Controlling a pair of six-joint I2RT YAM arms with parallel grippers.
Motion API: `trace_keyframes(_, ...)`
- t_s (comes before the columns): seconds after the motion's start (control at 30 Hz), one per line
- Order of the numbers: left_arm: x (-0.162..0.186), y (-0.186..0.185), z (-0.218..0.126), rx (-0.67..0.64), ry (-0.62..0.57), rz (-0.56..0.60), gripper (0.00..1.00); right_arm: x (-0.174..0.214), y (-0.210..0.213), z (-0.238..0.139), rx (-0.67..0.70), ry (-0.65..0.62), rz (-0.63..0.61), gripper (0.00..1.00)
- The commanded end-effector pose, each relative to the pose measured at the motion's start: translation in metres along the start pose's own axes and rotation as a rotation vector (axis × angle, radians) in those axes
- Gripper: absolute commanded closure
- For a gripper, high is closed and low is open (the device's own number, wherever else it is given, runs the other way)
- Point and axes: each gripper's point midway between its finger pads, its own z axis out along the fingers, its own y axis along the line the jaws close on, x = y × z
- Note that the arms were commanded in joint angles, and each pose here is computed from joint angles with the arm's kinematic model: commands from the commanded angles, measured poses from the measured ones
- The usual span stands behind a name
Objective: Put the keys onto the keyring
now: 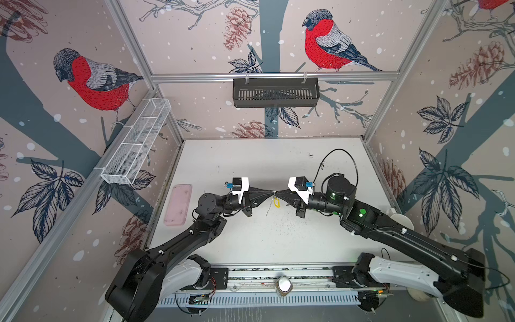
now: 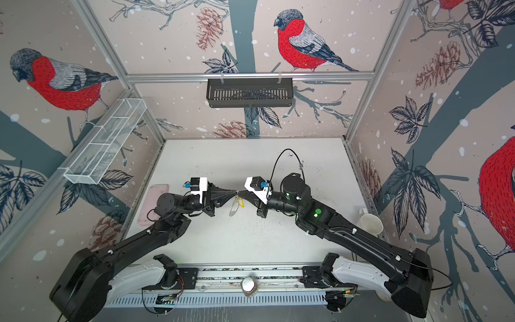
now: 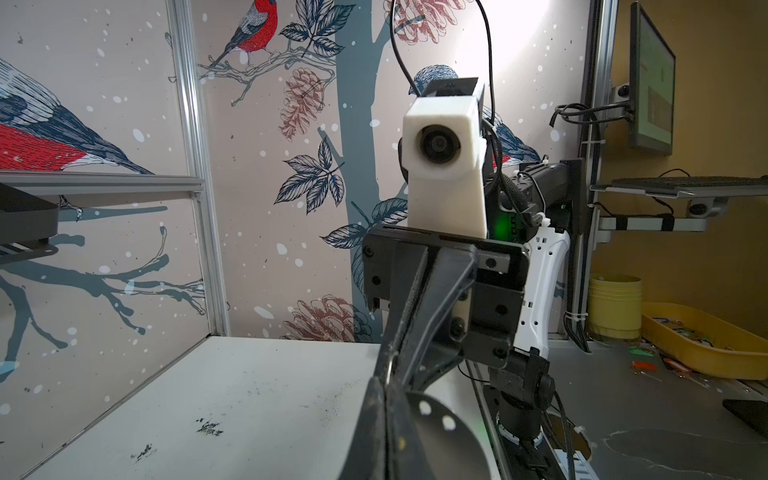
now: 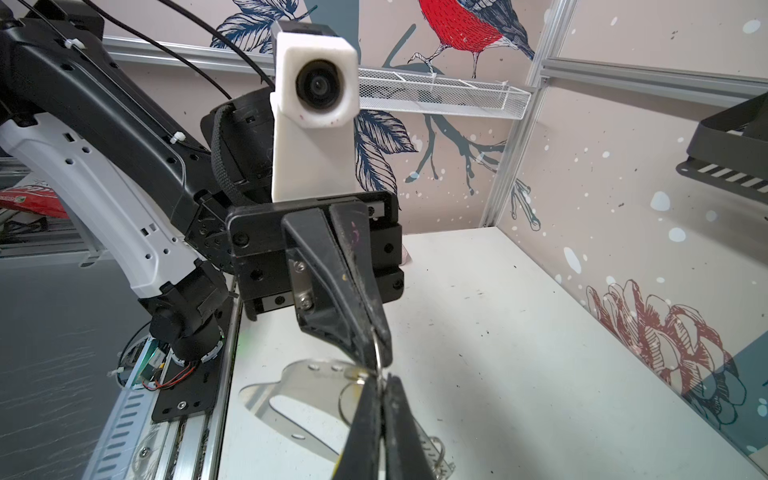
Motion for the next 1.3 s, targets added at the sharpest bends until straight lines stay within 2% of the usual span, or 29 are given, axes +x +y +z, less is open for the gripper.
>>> trace_keyframes(0.0,0.000,-0.001,-0.001,-0.011,0.020,0.023,0.86,0.005,-0.010,0.003,0.053,0.034,0.001,1.00)
trace_keyframes(0.27,0.000,0.019,-0.013,-0.214,0.140,0.075,0.78,0.020,-0.027,0.005,0.136,0.141,0.039,1.00)
trace_keyframes(0.53,-0.009,0.044,-0.033,-0.486,0.263,0.122,0.77,0.030,-0.044,0.010,0.190,0.310,0.081,1.00)
trace_keyframes(0.7,-0.002,0.056,-0.026,-0.632,0.340,0.153,0.78,0.026,-0.053,0.012,0.224,0.377,0.120,1.00)
trace_keyframes(0.8,0.007,0.061,-0.018,-0.677,0.412,0.185,0.80,0.030,-0.056,0.017,0.223,0.431,0.148,1.00)
trace_keyframes(1.0,0.009,0.064,-0.009,-0.738,0.457,0.250,0.81,0.035,-0.059,0.017,0.229,0.499,0.175,1.00)
trace_keyframes(1.27,0.014,0.060,-0.008,-0.721,0.521,0.303,0.81,0.046,-0.057,0.013,0.161,0.592,0.203,1.00)
